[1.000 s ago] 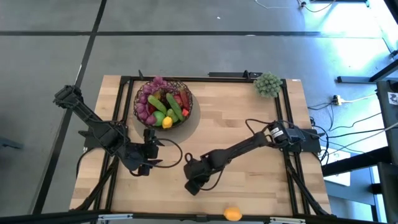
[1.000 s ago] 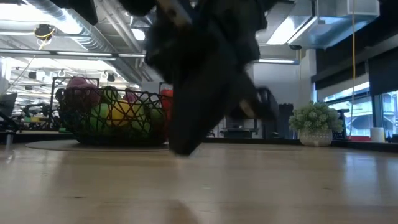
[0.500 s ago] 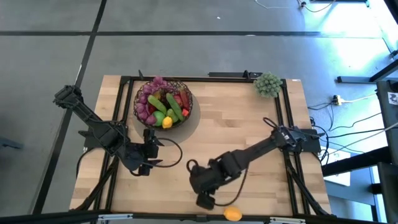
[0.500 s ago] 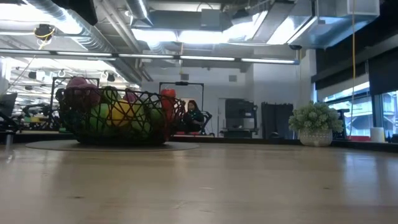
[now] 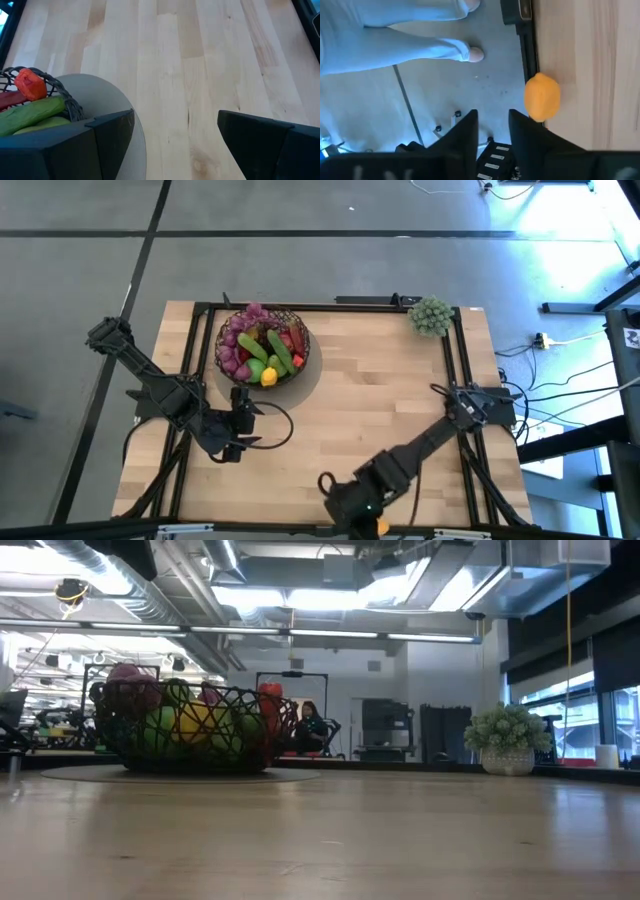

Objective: Build produce basket
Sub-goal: Put the yellow lemon into the black wire basket

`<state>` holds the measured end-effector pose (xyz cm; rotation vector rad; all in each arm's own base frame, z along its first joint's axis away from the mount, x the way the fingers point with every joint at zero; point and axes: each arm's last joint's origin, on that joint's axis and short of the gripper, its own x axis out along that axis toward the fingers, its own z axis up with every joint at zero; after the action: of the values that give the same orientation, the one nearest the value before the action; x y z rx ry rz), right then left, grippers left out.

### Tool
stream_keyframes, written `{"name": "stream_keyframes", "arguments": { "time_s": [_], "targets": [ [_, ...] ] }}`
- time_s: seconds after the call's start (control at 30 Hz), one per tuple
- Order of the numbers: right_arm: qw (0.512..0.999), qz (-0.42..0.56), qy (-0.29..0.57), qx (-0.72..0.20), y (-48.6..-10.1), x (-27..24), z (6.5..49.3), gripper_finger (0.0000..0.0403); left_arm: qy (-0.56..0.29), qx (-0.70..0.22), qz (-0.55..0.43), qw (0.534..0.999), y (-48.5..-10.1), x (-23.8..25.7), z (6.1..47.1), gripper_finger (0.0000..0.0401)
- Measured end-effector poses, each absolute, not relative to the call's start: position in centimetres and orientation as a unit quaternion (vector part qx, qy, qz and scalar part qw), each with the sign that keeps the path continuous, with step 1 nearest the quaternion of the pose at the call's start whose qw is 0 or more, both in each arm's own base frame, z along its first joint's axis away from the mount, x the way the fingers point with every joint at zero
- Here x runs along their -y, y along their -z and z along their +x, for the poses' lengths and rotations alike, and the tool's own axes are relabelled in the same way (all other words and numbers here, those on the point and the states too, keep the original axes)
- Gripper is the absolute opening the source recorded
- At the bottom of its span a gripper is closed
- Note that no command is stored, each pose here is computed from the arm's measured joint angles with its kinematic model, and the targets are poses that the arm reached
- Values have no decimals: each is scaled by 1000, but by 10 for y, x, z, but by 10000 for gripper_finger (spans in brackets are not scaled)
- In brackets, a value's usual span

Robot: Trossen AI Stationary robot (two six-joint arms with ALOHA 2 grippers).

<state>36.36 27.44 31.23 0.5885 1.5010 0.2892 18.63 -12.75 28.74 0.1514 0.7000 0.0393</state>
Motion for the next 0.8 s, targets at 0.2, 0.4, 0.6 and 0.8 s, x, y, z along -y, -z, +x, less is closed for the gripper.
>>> {"name": "stream_keyframes", "arguments": {
  "time_s": [0.2,0.4,0.6,0.8],
  "targets": [
    [673,244,-110,-690,-300,-306,338,134,-20,-342,74,936,-287,127,186,279],
    [683,231,-162,-673,-269,-348,319,130,-20,-342,75,936,-287,127,186,279],
    [703,244,-133,-654,-225,-358,317,129,-20,-342,75,936,-287,127,186,279],
    [682,231,-75,-690,-178,-343,311,128,-20,-342,75,936,-287,127,186,279]
  ]
}}
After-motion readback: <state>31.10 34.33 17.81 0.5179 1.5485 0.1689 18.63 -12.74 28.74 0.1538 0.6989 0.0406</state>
